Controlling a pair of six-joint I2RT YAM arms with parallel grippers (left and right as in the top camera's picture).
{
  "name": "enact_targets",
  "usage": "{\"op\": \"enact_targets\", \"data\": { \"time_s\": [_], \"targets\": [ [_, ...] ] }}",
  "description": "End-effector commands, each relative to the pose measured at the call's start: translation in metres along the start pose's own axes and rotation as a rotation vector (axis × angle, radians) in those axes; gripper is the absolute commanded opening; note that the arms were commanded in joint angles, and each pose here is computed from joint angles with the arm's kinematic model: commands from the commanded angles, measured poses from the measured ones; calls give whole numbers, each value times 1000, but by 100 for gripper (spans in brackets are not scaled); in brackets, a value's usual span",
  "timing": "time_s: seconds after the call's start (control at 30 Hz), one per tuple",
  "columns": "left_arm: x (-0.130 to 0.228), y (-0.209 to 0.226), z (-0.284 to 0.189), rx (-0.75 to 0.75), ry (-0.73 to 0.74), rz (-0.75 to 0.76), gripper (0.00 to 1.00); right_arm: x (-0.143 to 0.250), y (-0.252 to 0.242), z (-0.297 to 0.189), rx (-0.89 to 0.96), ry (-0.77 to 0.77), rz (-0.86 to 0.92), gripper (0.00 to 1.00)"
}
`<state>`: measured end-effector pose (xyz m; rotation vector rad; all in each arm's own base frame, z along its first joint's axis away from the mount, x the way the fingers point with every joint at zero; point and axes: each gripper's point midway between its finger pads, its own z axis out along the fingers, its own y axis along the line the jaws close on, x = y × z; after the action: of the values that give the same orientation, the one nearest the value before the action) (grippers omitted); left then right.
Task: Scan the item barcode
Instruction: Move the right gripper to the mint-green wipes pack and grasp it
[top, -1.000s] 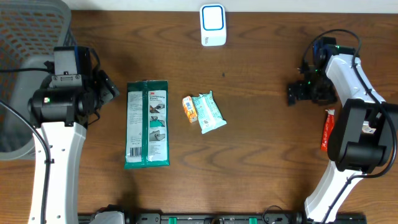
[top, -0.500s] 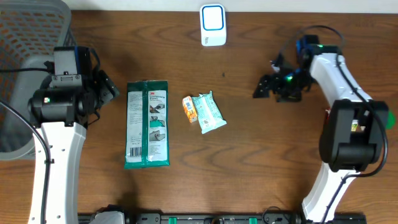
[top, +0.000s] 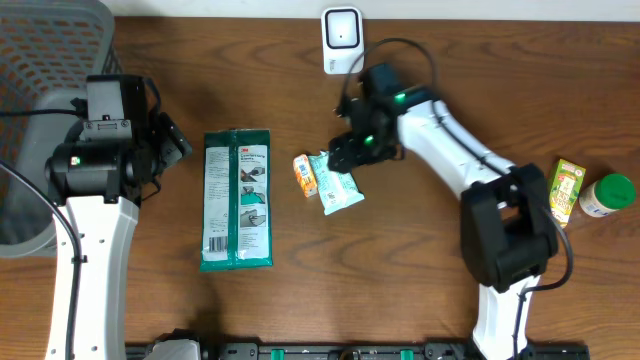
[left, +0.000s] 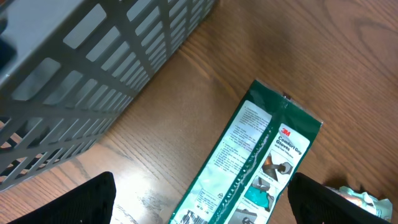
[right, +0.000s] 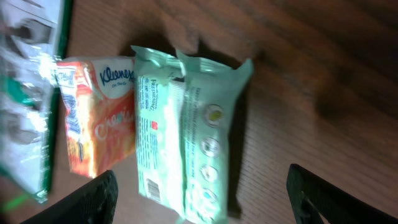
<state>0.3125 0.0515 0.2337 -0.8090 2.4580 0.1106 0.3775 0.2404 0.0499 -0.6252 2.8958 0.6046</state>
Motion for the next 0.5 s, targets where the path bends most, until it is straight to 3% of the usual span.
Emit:
{"op": "enact_targets", "data": {
  "time_s": [0.0,0.47],
  "targets": [
    [-3,3,-3,-9,-15,7,89,-1,-7,7,177,-11,11,82],
    [-3,3,-3,-9,-15,7,89,-6,-1,13,200,-33,17,74]
  ]
}}
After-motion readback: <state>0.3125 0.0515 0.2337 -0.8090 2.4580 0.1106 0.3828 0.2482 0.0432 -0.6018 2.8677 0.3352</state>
